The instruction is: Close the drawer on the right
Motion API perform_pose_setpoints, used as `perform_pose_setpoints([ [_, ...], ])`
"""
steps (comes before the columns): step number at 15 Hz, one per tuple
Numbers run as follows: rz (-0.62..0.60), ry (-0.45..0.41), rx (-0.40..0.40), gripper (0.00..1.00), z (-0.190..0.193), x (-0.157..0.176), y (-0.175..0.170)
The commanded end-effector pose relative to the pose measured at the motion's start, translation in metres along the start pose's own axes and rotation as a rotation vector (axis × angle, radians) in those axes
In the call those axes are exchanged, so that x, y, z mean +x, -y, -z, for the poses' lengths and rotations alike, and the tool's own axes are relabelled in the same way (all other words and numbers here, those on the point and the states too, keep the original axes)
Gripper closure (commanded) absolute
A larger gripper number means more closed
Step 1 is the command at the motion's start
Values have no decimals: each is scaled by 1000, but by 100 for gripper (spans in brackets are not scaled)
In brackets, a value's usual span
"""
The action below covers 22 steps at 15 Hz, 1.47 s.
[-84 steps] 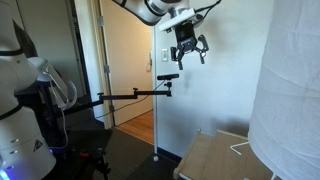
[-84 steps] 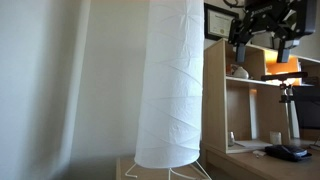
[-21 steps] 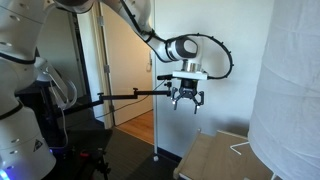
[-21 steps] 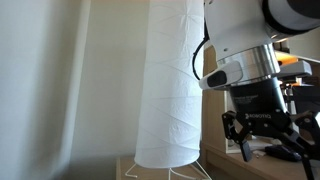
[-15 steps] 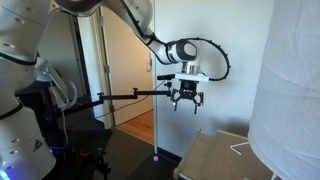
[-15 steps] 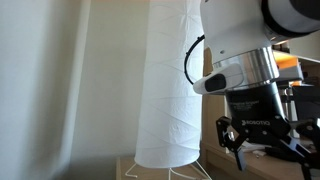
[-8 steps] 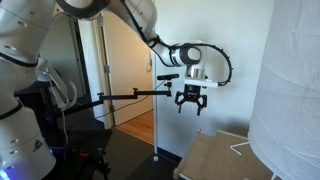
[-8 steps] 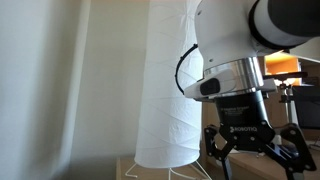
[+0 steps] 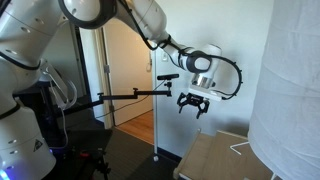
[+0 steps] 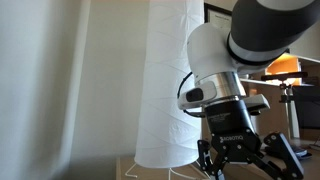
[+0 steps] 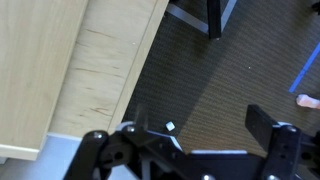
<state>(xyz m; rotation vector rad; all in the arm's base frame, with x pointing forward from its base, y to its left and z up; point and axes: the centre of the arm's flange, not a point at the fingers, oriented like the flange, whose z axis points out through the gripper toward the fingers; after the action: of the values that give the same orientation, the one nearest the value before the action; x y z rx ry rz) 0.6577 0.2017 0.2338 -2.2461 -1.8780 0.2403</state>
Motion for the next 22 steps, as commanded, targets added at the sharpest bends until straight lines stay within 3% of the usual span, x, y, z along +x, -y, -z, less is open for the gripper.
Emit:
perform_pose_setpoints([
  [1,-3,-8,4,0,-2,1,-2],
  [13,-11,-4,7,0,-7,9,-7],
  [22,-6,89,31,0,-68,30,-31],
])
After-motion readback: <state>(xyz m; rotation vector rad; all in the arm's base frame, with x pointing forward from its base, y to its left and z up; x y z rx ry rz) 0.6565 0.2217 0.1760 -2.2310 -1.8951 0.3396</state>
